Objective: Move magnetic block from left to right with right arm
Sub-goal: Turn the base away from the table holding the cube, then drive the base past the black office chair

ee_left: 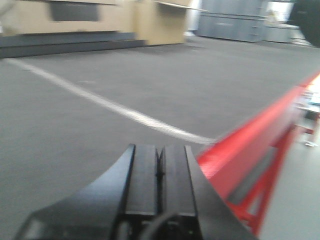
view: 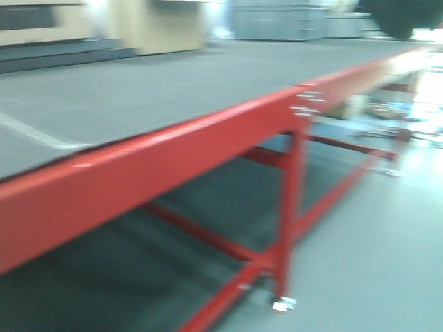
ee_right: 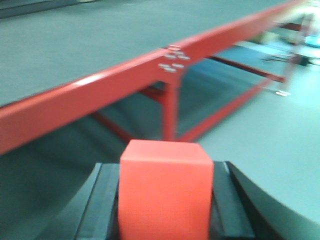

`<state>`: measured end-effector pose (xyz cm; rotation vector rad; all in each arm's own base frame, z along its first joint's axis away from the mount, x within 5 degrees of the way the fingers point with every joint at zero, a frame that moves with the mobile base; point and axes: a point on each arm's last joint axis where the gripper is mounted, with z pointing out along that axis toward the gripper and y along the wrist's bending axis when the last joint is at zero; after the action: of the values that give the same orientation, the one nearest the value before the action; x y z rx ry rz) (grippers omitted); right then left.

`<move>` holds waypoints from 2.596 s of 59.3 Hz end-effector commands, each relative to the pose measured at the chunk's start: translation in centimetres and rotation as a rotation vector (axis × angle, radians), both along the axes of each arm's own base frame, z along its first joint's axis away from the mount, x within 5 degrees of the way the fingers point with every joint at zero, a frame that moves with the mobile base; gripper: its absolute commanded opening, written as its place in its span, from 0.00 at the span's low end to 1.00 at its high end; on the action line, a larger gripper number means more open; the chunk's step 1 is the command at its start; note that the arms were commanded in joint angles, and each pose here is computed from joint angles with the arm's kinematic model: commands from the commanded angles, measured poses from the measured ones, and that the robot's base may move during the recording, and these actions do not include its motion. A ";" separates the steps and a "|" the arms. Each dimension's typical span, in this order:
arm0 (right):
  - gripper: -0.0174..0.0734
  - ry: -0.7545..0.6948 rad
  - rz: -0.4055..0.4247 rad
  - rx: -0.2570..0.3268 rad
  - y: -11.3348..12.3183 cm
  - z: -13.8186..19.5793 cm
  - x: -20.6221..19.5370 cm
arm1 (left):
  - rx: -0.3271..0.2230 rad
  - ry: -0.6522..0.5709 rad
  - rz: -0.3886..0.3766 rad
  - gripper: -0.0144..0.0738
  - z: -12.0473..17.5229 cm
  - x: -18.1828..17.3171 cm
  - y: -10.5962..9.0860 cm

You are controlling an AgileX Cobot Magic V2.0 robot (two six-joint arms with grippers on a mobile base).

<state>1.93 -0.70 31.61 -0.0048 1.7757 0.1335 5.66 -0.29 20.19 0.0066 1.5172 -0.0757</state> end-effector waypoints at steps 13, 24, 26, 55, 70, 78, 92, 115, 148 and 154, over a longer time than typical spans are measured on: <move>0.39 -0.097 0.000 -0.018 0.0 1.5 0.1 | -0.009 -0.093 0.000 0.03 0.5 -0.1 0.0; 0.39 -0.097 0.000 -0.018 0.0 1.5 0.1 | -0.009 -0.093 0.000 0.03 0.5 -0.1 0.0; 0.39 -0.097 0.000 -0.018 0.0 1.5 0.1 | -0.009 -0.093 0.000 0.03 0.5 -0.1 0.0; 0.39 -0.097 0.000 -0.018 0.0 1.5 0.1 | -0.009 -0.093 0.000 0.03 0.5 -0.1 0.0; 0.39 -0.097 0.000 -0.018 0.0 1.5 0.1 | -0.009 -0.093 0.000 0.03 0.5 -0.1 0.0; 0.39 -0.097 0.000 -0.018 0.0 1.5 0.1 | -0.009 -0.093 0.000 0.03 0.5 -0.1 0.0; 0.39 -0.097 0.000 -0.018 0.0 1.5 0.1 | -0.009 -0.093 0.000 0.03 0.5 -0.1 0.0; 0.39 -0.097 0.000 -0.018 0.0 1.5 0.1 | -0.009 -0.093 0.000 0.03 0.5 -0.1 0.0; 0.39 -0.097 0.000 -0.018 0.0 1.5 0.1 | -0.009 -0.093 0.000 0.03 0.5 -0.1 0.0; 0.39 -0.097 0.000 -0.018 0.0 1.5 0.1 | -0.009 -0.093 0.000 0.03 0.5 -0.1 0.0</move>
<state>1.88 -0.72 31.60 -0.0048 1.7748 0.1310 5.66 -0.29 20.19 0.0066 1.5172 -0.0757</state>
